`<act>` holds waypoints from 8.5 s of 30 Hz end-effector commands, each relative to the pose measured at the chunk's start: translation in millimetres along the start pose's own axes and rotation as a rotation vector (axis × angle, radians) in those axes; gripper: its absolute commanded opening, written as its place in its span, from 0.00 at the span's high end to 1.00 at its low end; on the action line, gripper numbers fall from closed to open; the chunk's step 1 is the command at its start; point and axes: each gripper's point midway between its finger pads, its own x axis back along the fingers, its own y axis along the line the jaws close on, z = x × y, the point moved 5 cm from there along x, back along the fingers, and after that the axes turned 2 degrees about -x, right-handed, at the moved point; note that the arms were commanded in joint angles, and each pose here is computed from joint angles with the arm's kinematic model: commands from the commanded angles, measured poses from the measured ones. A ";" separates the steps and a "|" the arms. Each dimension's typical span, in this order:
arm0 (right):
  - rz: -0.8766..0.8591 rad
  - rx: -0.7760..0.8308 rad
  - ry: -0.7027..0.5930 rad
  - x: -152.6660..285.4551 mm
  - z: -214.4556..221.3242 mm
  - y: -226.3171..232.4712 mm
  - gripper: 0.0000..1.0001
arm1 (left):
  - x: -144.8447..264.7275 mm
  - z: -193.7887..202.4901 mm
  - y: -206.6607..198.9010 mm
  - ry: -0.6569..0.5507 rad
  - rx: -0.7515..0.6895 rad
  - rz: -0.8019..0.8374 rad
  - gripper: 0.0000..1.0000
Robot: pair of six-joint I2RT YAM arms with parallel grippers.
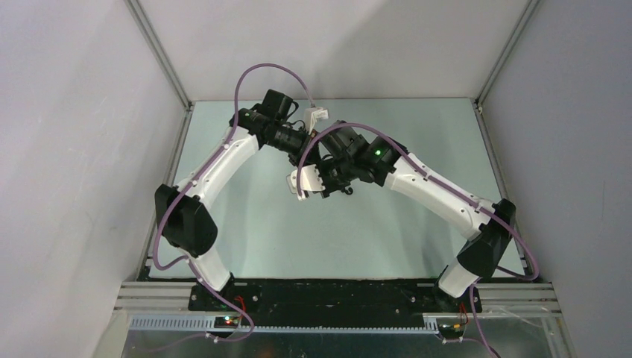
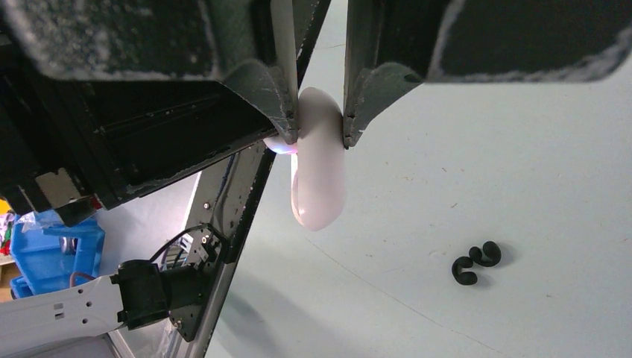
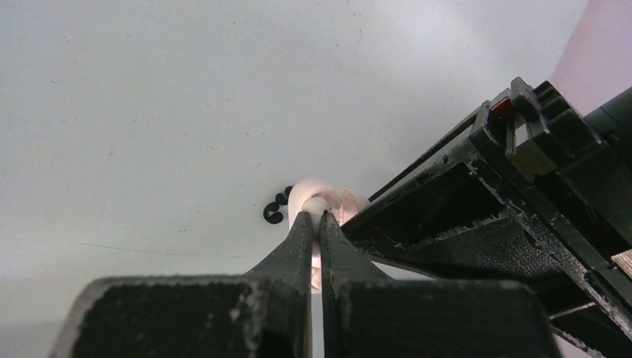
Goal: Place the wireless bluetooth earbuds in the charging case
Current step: Place the earbud in the charging case, then close the charging case, then place the charging case at the center of the board, then pick up the charging case at the center of the board.
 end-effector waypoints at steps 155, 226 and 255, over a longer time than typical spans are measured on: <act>-0.087 -0.794 -0.586 8.4 27.8 15.4 0.46 | 32.4 -11.8 -25.9 -0.144 -0.273 0.201 1.00; 0.345 -2.098 0.108 -9.9 347.5 129.3 0.46 | 51.9 46.5 33.1 -0.030 0.070 -0.506 0.15; 0.651 -1.959 -0.134 102.0 256.6 68.9 0.38 | -73.0 -142.3 183.8 -0.434 0.109 -0.929 0.26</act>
